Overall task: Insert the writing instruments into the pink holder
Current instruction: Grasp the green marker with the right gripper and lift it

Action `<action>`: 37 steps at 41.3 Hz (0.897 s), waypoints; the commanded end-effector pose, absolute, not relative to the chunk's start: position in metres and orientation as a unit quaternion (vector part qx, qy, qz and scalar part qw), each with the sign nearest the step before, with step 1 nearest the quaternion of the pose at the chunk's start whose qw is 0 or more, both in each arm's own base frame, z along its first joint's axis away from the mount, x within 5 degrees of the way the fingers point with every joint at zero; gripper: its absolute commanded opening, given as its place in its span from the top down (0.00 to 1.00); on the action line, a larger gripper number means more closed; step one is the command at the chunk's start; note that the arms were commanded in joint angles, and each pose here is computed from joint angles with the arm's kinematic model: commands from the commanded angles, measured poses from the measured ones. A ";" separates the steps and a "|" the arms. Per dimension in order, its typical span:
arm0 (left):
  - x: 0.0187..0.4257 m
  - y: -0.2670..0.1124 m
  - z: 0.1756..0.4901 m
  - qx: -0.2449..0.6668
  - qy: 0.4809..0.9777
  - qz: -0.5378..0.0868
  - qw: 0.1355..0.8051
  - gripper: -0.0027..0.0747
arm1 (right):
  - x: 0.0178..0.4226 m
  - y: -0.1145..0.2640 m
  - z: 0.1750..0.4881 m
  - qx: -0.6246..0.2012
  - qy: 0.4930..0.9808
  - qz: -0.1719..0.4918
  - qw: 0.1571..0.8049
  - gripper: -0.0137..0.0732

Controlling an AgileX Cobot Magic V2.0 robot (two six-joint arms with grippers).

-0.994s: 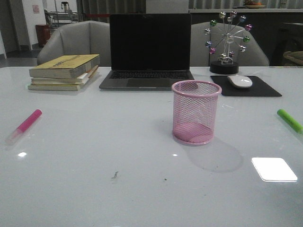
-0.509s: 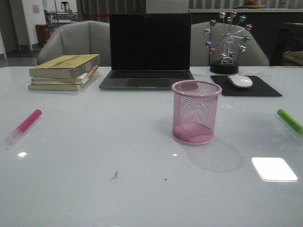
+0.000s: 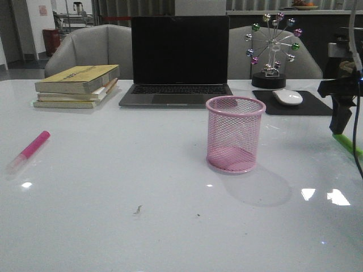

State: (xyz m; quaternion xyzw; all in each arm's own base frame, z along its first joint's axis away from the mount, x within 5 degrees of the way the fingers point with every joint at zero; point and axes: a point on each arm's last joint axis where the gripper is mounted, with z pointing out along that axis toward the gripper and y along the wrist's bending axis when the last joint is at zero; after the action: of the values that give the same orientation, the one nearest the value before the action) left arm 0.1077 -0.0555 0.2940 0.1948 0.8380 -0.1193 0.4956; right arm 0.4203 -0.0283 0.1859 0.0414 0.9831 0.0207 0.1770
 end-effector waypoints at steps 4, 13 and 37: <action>0.111 -0.059 0.309 0.191 0.812 -0.137 0.535 0.21 | 0.443 -0.030 0.207 0.029 0.977 0.018 0.213 0.36; 0.111 -0.059 0.309 0.191 0.812 -0.137 0.535 0.21 | 0.461 -0.032 0.201 0.028 0.977 0.018 0.211 0.36; 0.111 -0.059 0.309 0.191 0.812 -0.137 0.535 0.21 | 0.462 -0.030 0.218 0.025 0.980 0.024 0.194 0.71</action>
State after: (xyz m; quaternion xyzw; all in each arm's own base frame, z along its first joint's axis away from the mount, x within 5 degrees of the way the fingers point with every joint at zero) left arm 0.1077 -0.0558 0.2942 0.1954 0.8372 -0.1201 0.4965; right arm 0.4646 -0.0309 0.1658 0.0302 0.9908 0.0254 0.1295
